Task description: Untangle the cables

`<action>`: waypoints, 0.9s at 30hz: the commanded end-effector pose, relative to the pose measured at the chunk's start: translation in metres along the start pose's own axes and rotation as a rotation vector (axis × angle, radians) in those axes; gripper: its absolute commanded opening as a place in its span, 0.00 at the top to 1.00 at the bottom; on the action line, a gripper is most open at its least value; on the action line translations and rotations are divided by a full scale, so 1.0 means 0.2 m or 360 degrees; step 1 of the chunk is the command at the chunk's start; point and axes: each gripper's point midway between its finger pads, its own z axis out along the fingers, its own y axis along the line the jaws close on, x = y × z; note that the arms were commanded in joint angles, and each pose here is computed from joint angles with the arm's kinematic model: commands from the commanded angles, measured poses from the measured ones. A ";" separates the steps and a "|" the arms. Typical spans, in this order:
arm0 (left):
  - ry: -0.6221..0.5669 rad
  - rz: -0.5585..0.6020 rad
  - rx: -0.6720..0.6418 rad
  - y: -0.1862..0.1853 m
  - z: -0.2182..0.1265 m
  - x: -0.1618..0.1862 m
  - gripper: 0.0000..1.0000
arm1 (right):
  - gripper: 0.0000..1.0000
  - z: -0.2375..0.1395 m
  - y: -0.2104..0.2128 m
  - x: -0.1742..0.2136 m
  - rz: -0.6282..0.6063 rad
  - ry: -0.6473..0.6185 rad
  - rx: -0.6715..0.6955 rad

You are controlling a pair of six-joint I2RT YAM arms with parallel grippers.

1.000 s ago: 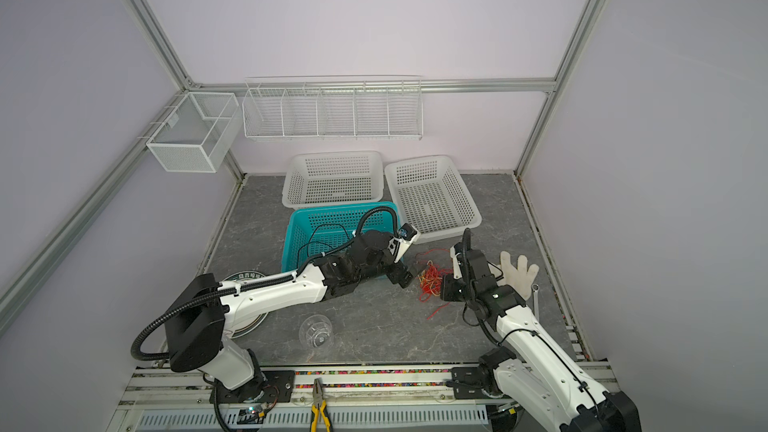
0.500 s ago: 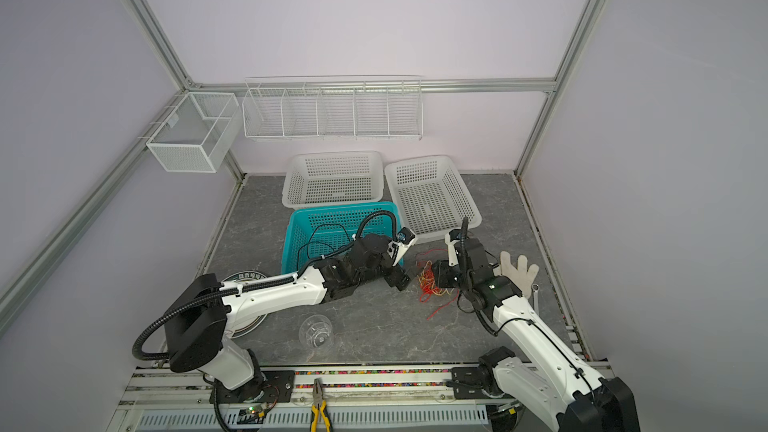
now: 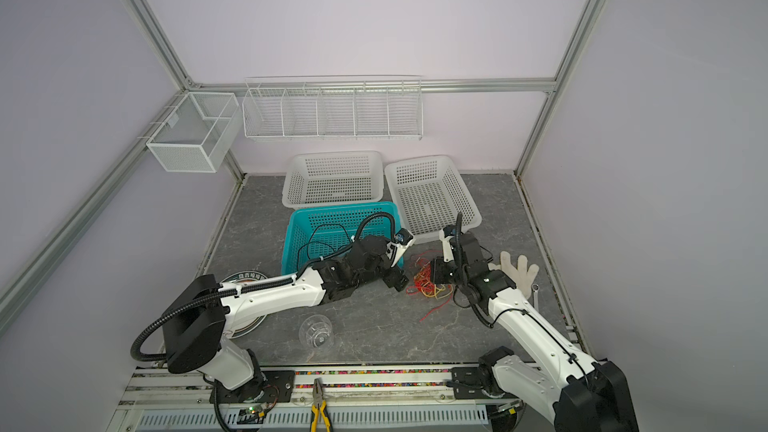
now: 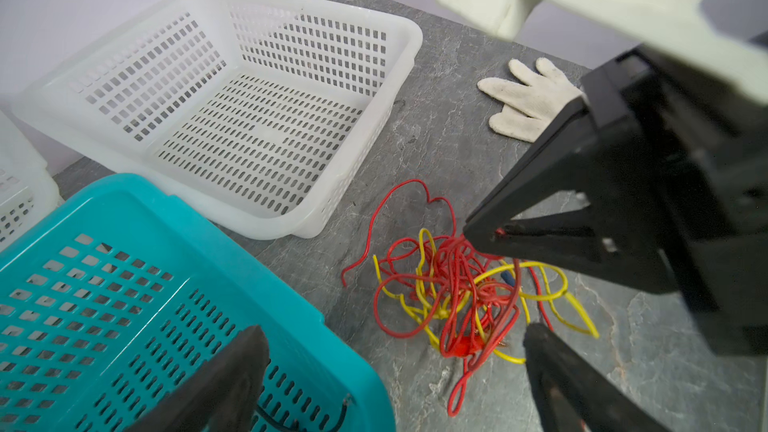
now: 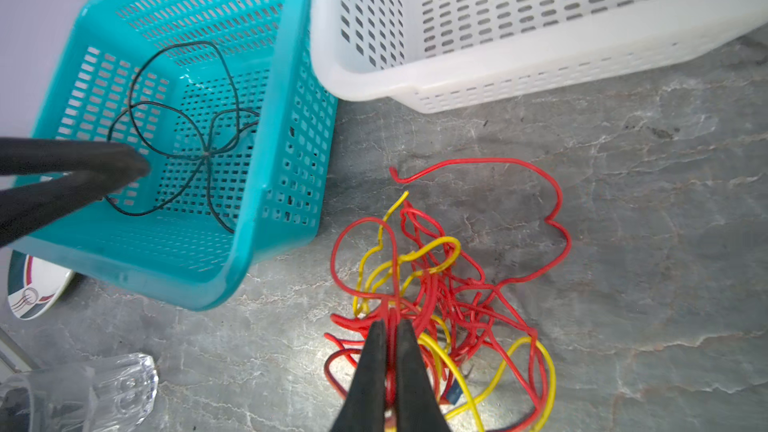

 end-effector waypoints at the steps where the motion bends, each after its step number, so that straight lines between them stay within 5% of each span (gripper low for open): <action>1: -0.0063 0.0020 -0.0034 0.02 -0.05 -0.04 0.04 | 0.94 -0.15 0.10 -0.12 -0.0117 -0.0118 -0.0098; 14: -0.0157 0.0022 -0.0075 0.04 -0.07 -0.09 0.06 | 0.94 -0.47 0.21 -0.21 -0.0245 -0.0363 -0.0219; 23: -0.0371 0.0040 0.0024 -0.01 -0.11 -0.21 0.06 | 0.94 -0.45 0.25 -0.21 -0.0236 -0.0363 -0.0311; 27: -0.0361 0.0077 0.0033 -0.02 -0.08 -0.22 0.17 | 0.94 -0.44 0.28 -0.22 -0.0228 -0.0373 -0.0350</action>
